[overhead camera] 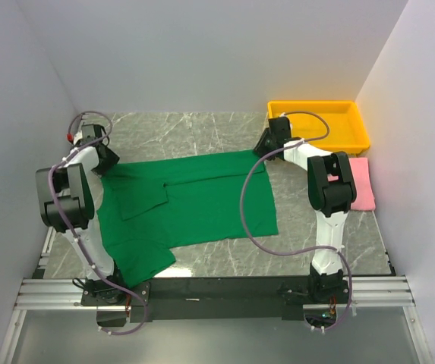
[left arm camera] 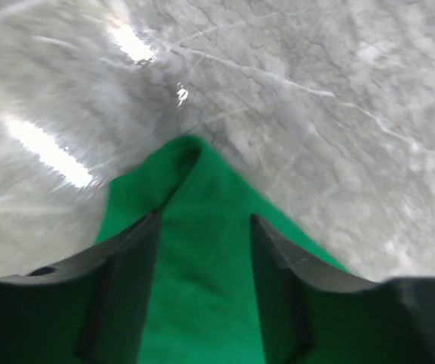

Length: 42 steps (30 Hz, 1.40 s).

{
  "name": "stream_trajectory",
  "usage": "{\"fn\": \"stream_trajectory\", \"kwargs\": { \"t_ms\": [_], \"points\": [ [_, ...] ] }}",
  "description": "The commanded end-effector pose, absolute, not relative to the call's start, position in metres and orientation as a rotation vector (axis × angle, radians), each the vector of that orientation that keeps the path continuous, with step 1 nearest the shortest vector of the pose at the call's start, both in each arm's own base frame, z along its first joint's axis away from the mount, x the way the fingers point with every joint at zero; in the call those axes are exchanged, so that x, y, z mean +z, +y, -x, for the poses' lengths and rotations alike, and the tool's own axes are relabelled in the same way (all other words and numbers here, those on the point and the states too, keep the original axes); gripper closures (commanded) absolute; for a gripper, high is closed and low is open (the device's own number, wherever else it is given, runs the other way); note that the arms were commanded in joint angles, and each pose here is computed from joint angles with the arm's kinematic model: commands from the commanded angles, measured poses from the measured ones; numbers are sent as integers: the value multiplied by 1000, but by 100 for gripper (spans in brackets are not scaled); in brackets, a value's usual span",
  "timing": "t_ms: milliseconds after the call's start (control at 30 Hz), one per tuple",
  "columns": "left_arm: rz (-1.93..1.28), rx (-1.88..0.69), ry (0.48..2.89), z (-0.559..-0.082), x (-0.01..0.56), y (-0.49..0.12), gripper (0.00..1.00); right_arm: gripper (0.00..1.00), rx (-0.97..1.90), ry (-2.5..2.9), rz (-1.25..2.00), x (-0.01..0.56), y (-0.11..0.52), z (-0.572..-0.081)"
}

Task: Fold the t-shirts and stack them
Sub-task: Fold the tshirt

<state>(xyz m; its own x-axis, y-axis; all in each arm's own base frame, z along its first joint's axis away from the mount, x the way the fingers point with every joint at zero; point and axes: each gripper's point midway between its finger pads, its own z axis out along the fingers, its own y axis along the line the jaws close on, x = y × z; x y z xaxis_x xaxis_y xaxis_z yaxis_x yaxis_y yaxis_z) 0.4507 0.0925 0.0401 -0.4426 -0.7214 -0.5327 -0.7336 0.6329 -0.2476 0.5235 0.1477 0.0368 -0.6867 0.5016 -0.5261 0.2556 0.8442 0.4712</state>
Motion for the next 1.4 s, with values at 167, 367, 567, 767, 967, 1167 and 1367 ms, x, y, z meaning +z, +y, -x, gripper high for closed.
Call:
{"fn": "stream_trajectory", "kwargs": {
  "t_ms": [167,367,567,767,967,1167,1367],
  "points": [
    [920,153,2126,-434,128,58,39,61,372,2303,-312,96,166,-493],
    [769,92,2241,-423,119,-12,41,61,312,2388,-223,74,185,-467],
    [667,73,2366,-414,81,-56,41,61,280,2460,-208,48,187,-458],
    [653,69,2442,-421,42,-70,43,61,259,2488,-208,28,187,-461],
    [650,94,2510,-436,11,-78,45,61,187,2510,-248,14,178,-469],
    [649,85,2514,-455,3,-84,45,61,151,2522,-303,9,158,-489],
    [645,90,2513,-484,-1,-88,45,61,129,2511,-300,17,147,-519]
  ]
}}
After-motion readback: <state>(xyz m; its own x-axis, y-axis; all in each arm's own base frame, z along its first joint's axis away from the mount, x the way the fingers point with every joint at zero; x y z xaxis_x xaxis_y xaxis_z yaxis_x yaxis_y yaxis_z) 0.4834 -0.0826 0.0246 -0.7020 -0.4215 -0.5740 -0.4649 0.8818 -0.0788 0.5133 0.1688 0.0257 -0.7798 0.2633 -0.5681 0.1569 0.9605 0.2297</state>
